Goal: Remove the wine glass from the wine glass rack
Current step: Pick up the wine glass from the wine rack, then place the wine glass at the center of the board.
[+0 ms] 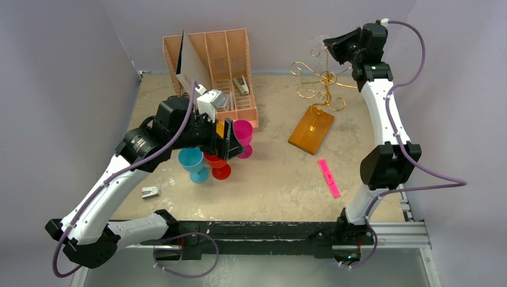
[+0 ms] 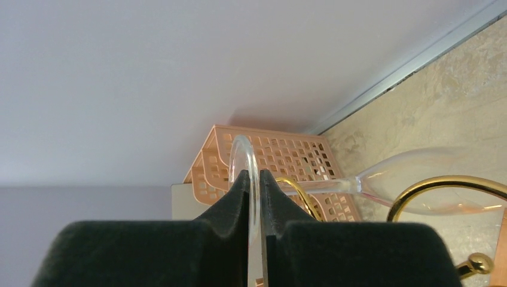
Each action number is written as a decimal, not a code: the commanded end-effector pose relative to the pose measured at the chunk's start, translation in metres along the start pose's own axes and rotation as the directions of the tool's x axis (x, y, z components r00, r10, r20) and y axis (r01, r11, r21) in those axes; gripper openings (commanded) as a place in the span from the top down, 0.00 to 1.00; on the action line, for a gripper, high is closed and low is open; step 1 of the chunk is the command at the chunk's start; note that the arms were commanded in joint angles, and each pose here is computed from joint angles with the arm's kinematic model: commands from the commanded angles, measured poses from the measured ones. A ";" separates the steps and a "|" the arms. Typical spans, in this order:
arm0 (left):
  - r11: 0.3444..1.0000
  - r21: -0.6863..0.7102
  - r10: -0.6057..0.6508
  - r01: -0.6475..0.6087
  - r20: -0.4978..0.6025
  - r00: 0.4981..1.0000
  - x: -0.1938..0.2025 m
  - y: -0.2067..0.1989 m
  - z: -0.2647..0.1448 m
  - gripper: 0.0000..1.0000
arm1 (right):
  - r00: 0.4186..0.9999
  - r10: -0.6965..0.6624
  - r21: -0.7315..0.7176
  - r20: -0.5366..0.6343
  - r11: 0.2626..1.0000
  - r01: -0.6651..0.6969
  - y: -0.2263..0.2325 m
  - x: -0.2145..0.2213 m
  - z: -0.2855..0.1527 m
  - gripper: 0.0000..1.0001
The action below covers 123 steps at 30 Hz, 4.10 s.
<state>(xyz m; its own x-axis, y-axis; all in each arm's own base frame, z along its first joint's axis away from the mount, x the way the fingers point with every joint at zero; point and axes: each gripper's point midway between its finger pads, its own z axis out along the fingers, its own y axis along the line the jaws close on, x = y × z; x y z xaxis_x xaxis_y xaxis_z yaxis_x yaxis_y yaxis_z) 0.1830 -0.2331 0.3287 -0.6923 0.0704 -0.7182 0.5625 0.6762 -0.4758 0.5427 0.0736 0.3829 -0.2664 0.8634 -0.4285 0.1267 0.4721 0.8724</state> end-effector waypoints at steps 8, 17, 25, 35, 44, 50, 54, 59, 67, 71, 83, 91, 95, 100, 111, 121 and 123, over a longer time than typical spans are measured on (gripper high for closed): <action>0.998 0.065 0.012 -0.018 0.096 0.995 -0.021 -0.019 -0.018 0.09 | 0.999 -0.043 -0.134 0.028 0.990 0.046 0.046 -0.018 -0.027 1.00; 1.000 0.009 -0.002 0.001 0.126 0.992 -0.025 -0.011 -0.024 0.08 | 0.998 -0.068 -0.168 -0.002 0.983 0.067 0.045 -0.008 -0.032 1.00; 0.998 -0.068 0.000 0.010 0.151 0.988 -0.029 0.001 -0.029 0.07 | 0.982 -0.144 -0.158 0.120 0.974 0.162 0.044 -0.025 -0.044 1.00; 0.996 -0.091 -0.003 0.017 0.154 0.988 -0.027 0.005 -0.032 0.06 | 0.992 -0.118 -0.239 0.045 0.963 0.125 0.046 -0.004 -0.053 1.00; 0.984 -0.168 -0.027 0.066 0.223 0.974 -0.030 0.019 -0.045 0.06 | 0.995 -0.088 -0.271 -0.041 0.960 0.074 0.045 0.014 -0.057 1.00; 0.980 -0.181 -0.032 0.083 0.267 0.963 -0.031 0.023 -0.052 0.06 | 0.987 -0.103 -0.292 -0.126 0.954 0.062 0.048 0.029 -0.059 1.00; 0.979 -0.184 -0.037 0.087 0.262 0.964 -0.030 0.023 -0.052 0.06 | 0.988 -0.097 -0.282 -0.123 0.958 0.059 0.044 0.031 -0.065 1.00; 0.972 -0.213 -0.034 0.097 0.279 0.960 -0.032 0.029 -0.053 0.06 | 0.982 -0.057 -0.297 -0.182 0.955 0.000 0.039 0.043 -0.062 1.00; 0.971 -0.221 -0.027 0.093 0.285 0.958 -0.033 0.031 -0.054 0.06 | 0.956 -0.030 -0.412 -0.290 0.906 -0.097 0.072 0.047 -0.054 1.00; 0.971 -0.222 -0.024 0.090 0.282 0.959 -0.033 0.031 -0.054 0.06 | 0.954 -0.037 -0.432 -0.298 0.896 -0.100 0.082 0.044 -0.051 1.00; 0.978 -0.194 -0.018 0.075 0.280 0.960 -0.034 0.026 -0.049 0.06 | 0.911 -0.145 -0.595 -0.385 0.794 -0.125 0.127 0.051 -0.091 1.00; 0.979 -0.181 -0.038 0.091 0.278 0.960 -0.034 0.024 -0.047 0.06 | 0.884 -0.260 -0.709 -0.390 0.697 -0.108 0.154 0.056 -0.108 1.00; 0.985 -0.158 -0.024 0.071 0.284 0.959 -0.036 0.016 -0.057 0.00 | 0.816 -0.338 -0.732 -0.469 0.666 -0.144 0.165 0.074 -0.117 1.00; 0.981 -0.183 -0.007 0.066 0.307 0.952 -0.035 0.022 -0.063 0.00 | 0.733 -0.434 -0.761 -0.525 0.625 -0.175 0.167 0.096 -0.138 1.00; 0.984 -0.161 -0.028 0.080 0.303 0.953 -0.037 0.017 -0.061 0.00 | 0.616 -0.648 -0.860 -0.448 0.501 -0.099 0.160 0.146 -0.206 1.00; 0.998 0.064 -0.011 -0.010 0.329 0.944 -0.053 -0.031 -0.067 0.00 | 0.573 -0.731 -0.844 -0.371 0.523 0.122 0.106 0.183 -0.244 1.00; 0.987 0.157 -0.014 -0.040 0.327 0.945 -0.058 -0.049 -0.065 0.00 | 0.558 -0.748 -0.850 -0.360 0.510 0.135 0.097 0.194 -0.252 1.00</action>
<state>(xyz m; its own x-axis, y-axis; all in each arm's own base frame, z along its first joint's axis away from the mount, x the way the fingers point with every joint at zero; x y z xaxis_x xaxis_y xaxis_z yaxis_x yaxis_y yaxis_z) 0.1803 -0.1949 0.3780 -0.5663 -0.1402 -0.8122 0.4958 0.7293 -0.4715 0.2777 0.2381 0.4754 -0.6350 0.1218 -0.7628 -0.7496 0.1414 0.6466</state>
